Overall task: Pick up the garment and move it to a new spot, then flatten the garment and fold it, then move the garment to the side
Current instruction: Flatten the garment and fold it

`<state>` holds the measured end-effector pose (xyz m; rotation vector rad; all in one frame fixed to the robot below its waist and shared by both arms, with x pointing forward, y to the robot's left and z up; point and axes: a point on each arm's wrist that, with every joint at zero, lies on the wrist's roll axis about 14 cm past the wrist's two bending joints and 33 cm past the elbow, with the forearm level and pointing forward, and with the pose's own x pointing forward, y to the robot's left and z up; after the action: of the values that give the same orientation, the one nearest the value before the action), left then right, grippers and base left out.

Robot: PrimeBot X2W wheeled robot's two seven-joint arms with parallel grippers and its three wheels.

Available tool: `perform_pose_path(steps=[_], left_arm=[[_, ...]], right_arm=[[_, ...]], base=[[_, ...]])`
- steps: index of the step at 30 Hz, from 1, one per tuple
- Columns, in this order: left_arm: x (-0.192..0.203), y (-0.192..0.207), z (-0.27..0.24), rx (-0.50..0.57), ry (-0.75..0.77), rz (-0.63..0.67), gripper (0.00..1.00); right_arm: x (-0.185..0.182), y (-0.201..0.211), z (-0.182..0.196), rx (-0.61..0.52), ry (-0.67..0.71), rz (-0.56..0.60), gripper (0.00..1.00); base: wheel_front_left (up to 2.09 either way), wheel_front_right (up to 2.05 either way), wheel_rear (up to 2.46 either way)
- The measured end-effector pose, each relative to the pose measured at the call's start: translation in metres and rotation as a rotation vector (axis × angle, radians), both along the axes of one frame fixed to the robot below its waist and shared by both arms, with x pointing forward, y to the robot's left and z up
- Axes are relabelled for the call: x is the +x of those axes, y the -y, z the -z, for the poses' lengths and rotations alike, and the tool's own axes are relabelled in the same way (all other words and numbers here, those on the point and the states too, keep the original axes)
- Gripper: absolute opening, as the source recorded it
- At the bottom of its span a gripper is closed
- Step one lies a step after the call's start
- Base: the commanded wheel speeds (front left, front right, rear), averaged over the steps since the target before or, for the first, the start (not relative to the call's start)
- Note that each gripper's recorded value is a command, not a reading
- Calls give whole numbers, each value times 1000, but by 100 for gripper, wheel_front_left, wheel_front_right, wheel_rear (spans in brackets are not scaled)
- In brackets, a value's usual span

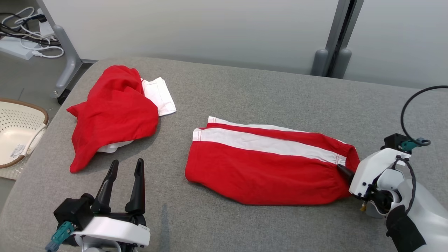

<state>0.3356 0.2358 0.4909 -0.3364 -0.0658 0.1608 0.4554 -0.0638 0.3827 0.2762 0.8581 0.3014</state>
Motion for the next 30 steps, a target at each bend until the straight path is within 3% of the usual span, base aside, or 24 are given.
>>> perform_pose_path(steps=[7, 16, 17, 18, 19, 20, 30], left_arm=[[1, -1, 5, -7, -15, -5, 100], [-2, -10, 4, 0, -16, -31, 100], [-2, -11, 4, 2, -17, -34, 100], [-3, -12, 4, 4, -18, -36, 100], [-3, -13, 4, 5, -19, -38, 100], [-4, -13, 4, 6, -20, -40, 100], [2, -5, 3, 3, -12, -11, 100]], right_arm=[[3, -7, 2, 113, -45, 58, 100], [-2, -35, 3, 185, -94, 12, 99], [-2, -36, 3, 189, -95, 10, 75], [-2, -37, 4, 191, -98, 8, 38], [-3, -37, 5, 189, -100, 5, 14], [-4, -37, 6, 191, -103, 4, 0], [-5, -25, 0, 203, -72, 26, 0]], base=[[0, 0, 0], [0, 0, 0], [0, 0, 0], [0, 0, 0], [0, 0, 0], [0, 0, 0], [0, 0, 0]])
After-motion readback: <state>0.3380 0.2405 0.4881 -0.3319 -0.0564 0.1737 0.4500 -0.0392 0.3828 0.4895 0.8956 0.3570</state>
